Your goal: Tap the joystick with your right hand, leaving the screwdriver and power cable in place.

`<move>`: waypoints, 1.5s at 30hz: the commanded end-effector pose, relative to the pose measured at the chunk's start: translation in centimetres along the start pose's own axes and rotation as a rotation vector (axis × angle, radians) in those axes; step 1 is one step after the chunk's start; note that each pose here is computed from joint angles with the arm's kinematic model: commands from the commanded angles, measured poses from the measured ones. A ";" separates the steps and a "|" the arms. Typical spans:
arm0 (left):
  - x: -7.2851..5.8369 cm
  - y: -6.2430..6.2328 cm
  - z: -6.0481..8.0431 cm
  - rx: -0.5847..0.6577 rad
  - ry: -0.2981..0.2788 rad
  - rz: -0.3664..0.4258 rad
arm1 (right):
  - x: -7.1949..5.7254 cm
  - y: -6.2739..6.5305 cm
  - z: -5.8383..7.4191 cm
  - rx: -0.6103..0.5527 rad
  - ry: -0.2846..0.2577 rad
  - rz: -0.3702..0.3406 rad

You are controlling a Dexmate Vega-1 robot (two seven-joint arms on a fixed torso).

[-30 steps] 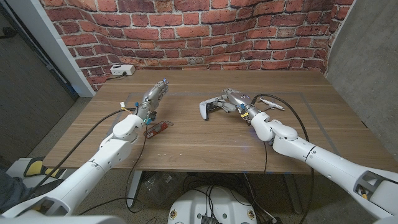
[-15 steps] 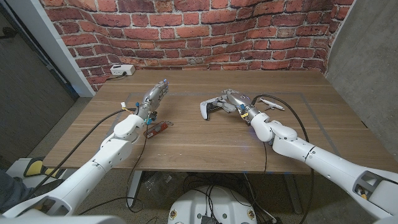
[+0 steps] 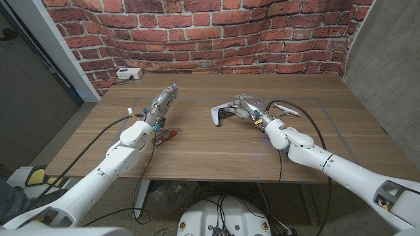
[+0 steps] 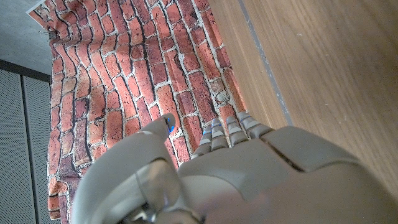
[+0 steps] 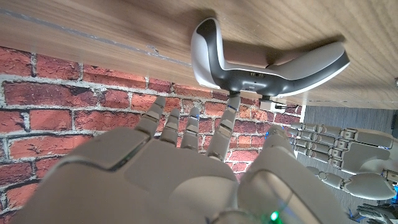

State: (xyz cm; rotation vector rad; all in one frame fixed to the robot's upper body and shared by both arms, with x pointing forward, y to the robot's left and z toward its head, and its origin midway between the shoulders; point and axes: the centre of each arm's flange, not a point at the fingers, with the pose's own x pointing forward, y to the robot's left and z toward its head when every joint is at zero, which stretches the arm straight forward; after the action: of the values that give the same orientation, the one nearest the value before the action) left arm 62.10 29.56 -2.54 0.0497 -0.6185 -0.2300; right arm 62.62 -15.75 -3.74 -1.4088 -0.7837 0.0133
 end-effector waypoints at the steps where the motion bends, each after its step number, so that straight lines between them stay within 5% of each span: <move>1: -0.1 0.1 0.4 0.003 -0.013 -0.005 | -0.2 -1.6 0.3 0.005 -0.014 -0.042; 27: -0.5 0.6 0.8 0.020 -0.003 -0.041 | -1.4 -3.3 0.8 0.052 0.012 -0.072; 37: 0.1 0.2 0.6 0.008 -0.010 -0.055 | -2.7 -5.5 -0.1 0.208 0.011 -0.136; 45: 0.2 -0.1 0.4 0.011 -0.008 -0.057 | -2.9 -6.7 -1.2 0.510 -0.007 -0.192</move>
State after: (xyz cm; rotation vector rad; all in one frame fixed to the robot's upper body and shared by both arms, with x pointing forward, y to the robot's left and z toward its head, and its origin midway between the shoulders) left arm 61.84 29.87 -2.07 0.0773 -0.6226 -0.2746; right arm 58.77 -17.95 -0.49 -1.1562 -0.8324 -0.0029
